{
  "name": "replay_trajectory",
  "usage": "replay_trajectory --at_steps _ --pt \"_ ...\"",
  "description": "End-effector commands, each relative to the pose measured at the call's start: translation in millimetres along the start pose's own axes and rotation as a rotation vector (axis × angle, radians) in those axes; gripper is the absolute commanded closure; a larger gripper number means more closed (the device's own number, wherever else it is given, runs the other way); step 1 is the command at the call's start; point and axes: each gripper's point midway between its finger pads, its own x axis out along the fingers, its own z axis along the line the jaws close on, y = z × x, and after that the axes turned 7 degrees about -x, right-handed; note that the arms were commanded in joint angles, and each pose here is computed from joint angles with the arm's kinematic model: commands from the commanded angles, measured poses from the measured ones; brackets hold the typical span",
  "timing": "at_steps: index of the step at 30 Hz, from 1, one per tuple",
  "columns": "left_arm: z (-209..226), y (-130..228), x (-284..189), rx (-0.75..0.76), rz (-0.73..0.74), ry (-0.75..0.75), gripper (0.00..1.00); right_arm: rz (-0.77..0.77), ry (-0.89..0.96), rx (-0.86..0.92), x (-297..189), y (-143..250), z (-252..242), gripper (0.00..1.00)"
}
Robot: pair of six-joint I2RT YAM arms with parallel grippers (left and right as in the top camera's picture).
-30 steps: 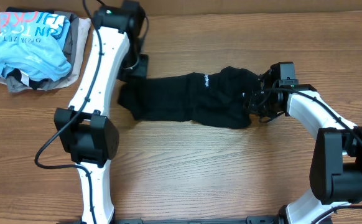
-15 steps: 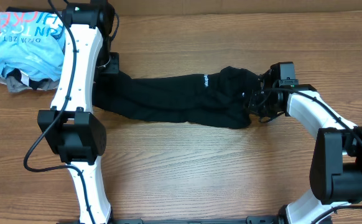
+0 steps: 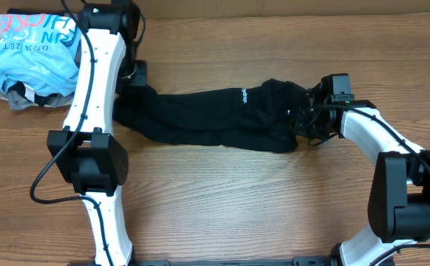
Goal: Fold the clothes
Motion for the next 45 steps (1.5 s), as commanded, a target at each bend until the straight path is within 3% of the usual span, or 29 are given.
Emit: replay_trajectory --at_steps 1,14,16,19,20,23,26,28,32,35,39,45 --pt "-53 1 -13 0.063 -0.035 0.140 0.96 0.008 0.012 0.009 3 3 -4 0.96" --pt "-186 26 2 0.252 -0.070 0.250 0.94 0.021 0.041 0.015 3 7 -9 0.96" --pt "-196 31 11 0.273 -0.052 0.242 0.70 0.027 0.043 0.013 3 8 -9 0.96" --pt "-213 41 29 0.305 -0.015 0.241 0.14 0.030 0.043 0.015 3 9 -10 0.96" --pt "-219 45 35 0.316 0.003 0.247 0.00 0.030 0.042 0.015 3 9 -9 0.95" --pt "-227 52 49 0.336 0.031 0.233 0.00 0.027 0.026 0.015 2 7 -7 0.95" --pt "-223 46 46 0.345 0.010 0.221 0.00 0.016 -0.025 0.022 -2 0 -1 0.87" --pt "-215 37 34 0.324 -0.010 0.232 0.00 0.003 -0.059 0.025 -6 -6 2 0.74" --pt "-188 15 -5 0.261 -0.073 0.262 0.00 -0.038 -0.102 0.041 -13 -20 -1 0.40" --pt "-164 -1 -36 0.209 -0.134 0.287 0.00 -0.073 -0.102 0.045 -17 -29 -9 0.22" --pt "-139 -20 -69 0.150 -0.221 0.324 0.00 -0.113 -0.106 0.021 -18 -39 -12 0.11" --pt "-118 -33 -79 0.099 -0.259 0.339 0.00 -0.118 -0.115 0.018 -3 -43 -15 0.09"
